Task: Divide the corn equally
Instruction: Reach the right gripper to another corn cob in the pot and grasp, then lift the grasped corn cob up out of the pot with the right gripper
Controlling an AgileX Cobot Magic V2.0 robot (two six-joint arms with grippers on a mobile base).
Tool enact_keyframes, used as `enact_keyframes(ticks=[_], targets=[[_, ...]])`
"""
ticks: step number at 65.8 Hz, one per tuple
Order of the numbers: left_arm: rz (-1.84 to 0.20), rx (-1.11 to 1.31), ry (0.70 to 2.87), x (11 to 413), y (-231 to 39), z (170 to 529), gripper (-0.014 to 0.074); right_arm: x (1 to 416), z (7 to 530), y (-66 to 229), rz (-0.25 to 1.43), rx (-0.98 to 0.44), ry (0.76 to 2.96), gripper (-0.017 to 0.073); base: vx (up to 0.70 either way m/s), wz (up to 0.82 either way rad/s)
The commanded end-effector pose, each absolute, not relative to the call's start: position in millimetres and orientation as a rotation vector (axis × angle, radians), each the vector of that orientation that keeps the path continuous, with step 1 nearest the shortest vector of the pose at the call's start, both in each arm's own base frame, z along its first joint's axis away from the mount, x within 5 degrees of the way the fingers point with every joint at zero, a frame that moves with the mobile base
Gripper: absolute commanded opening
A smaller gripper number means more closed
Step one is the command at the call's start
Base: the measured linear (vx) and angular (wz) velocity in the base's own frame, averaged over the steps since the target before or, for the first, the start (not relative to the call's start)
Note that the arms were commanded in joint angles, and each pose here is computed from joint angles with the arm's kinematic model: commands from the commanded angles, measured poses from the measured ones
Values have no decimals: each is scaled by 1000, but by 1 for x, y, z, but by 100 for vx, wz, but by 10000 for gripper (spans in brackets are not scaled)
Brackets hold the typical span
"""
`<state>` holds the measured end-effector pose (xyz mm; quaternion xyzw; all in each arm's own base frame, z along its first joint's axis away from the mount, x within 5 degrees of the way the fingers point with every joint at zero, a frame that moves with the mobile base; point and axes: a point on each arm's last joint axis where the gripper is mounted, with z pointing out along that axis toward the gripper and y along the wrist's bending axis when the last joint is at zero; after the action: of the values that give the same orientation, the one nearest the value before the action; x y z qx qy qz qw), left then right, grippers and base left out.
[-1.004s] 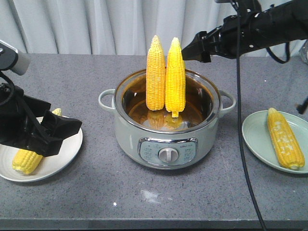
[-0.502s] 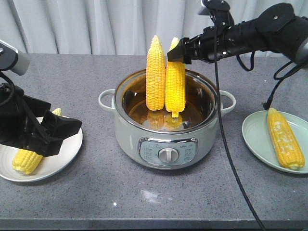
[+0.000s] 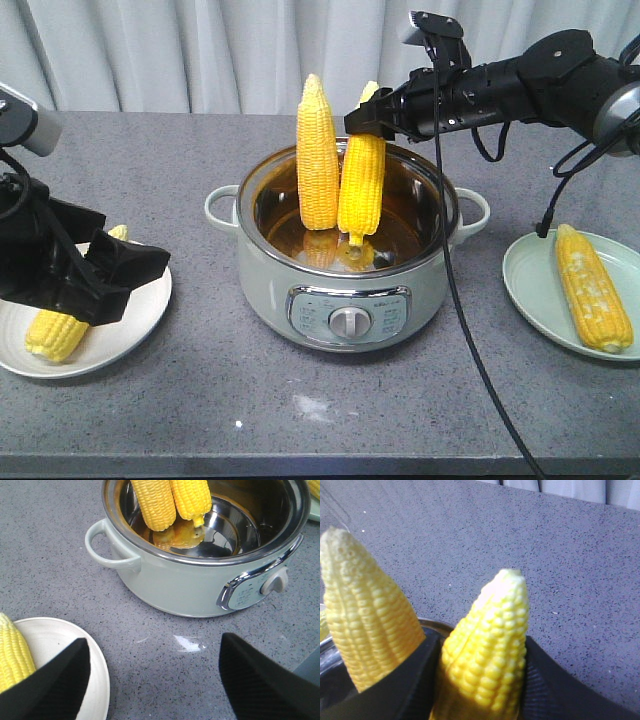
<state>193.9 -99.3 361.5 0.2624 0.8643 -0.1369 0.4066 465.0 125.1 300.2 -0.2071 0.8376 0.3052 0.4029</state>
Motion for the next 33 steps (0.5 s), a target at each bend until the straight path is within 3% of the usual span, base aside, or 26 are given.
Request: enact_keyframes(ticks=[1,10,33], targets=[[-372,624,2086,193,-101,378,522,457,341,122,759,-508,1997,213,0,0],[-372,624,2086,193,-101,378,522,454,348,121,752,-513,1982,171,0,0],[-372,624,2086,193,-101,378,522,415,402,113,632,-639,1926,171,0,0]])
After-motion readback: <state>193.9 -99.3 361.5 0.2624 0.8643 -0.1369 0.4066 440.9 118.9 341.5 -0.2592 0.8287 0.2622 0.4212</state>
